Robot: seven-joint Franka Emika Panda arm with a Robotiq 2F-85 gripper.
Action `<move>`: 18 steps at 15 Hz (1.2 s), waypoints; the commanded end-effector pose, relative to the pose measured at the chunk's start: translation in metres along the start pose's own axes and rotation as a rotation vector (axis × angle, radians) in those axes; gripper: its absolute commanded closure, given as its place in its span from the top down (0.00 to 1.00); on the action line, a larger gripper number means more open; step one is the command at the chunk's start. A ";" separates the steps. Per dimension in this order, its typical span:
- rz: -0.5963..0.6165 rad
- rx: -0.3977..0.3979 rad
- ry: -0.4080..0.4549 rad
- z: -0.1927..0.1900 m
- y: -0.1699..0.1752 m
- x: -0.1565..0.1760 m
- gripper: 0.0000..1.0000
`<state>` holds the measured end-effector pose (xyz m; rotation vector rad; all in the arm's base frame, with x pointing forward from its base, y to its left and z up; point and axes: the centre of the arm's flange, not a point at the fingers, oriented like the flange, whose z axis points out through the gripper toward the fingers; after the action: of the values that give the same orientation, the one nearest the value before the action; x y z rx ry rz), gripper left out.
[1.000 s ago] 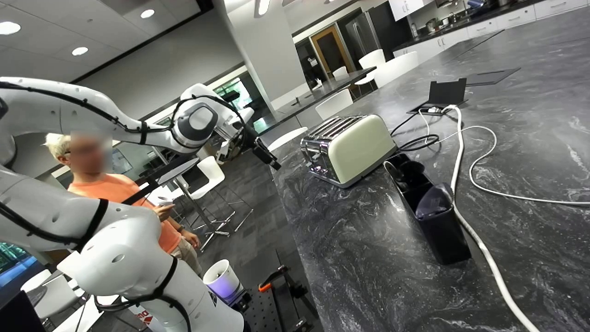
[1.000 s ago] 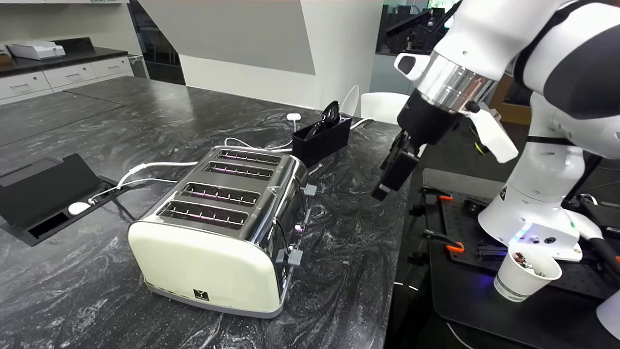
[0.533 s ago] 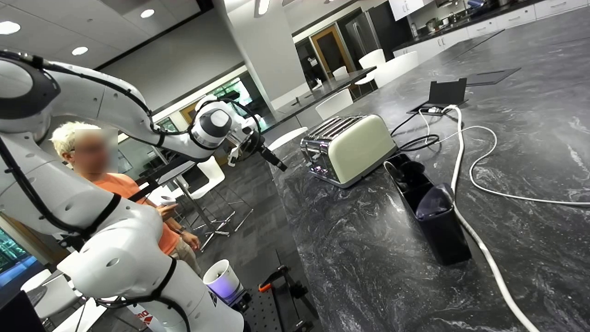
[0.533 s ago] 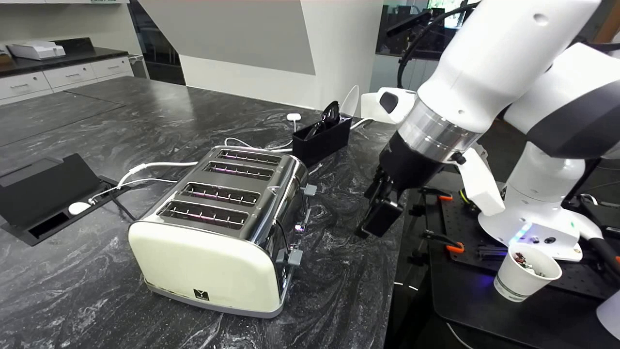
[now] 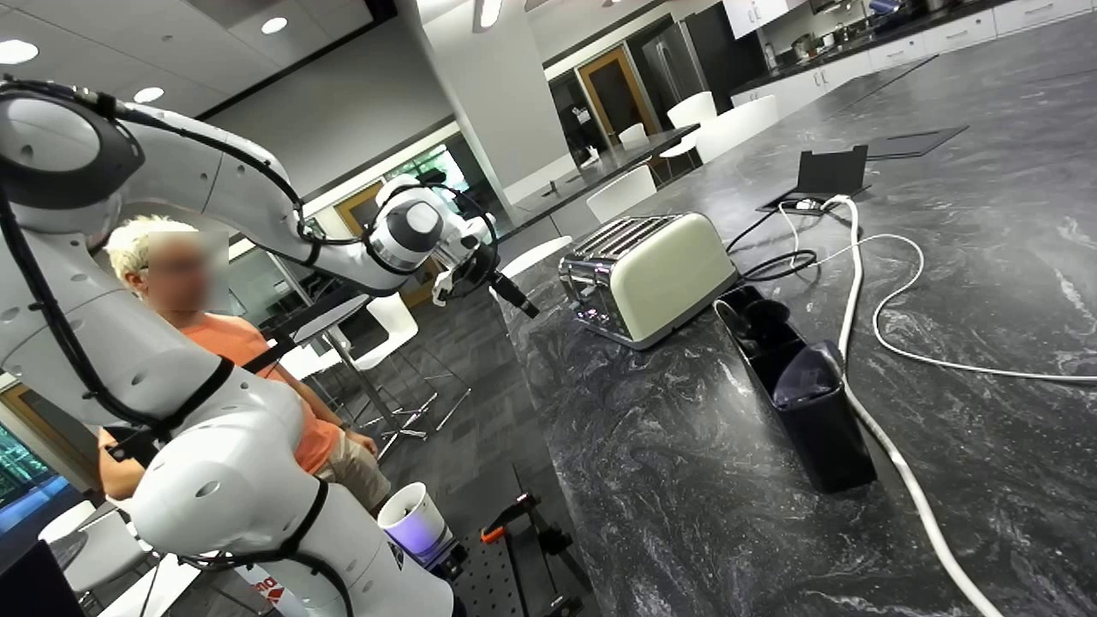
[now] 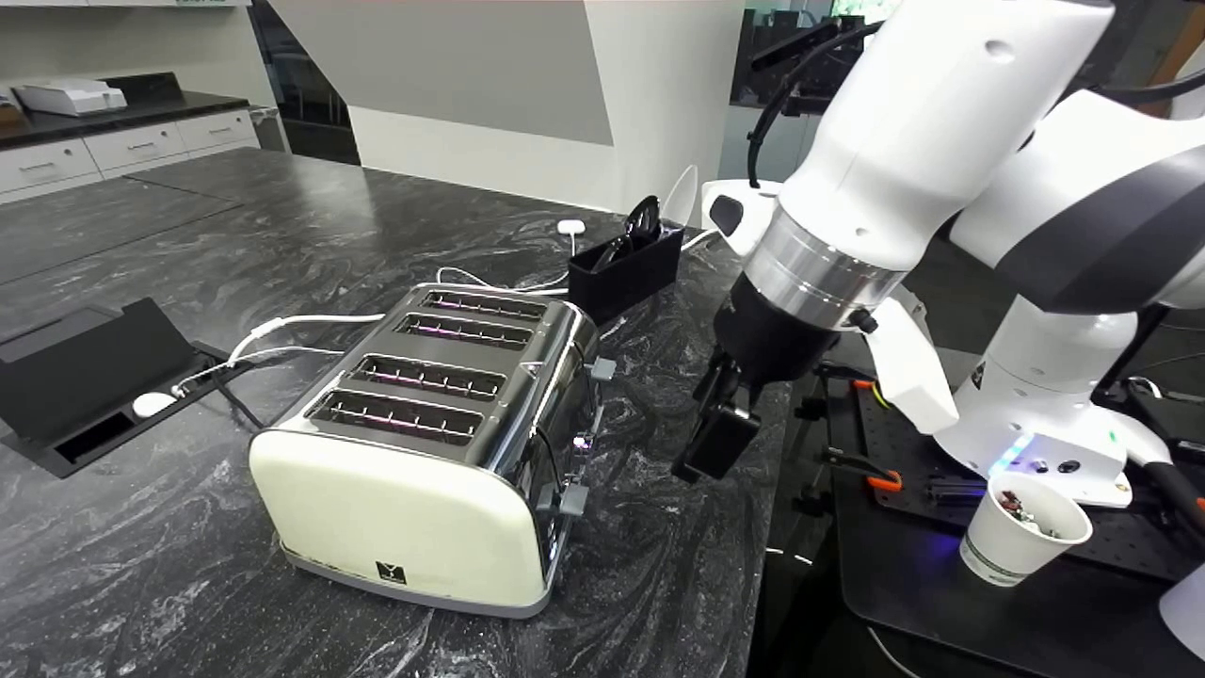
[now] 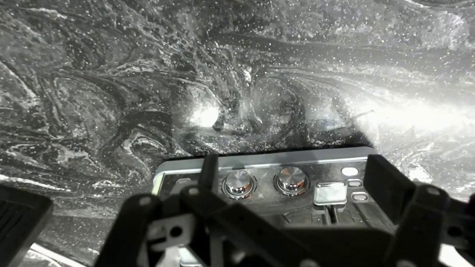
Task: Push the button to release the toaster lever
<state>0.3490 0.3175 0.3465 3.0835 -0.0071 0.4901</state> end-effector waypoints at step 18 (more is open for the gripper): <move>0.030 -0.025 0.103 0.088 -0.085 0.014 0.50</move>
<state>0.3775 0.3848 0.2832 3.0260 -0.0402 0.6799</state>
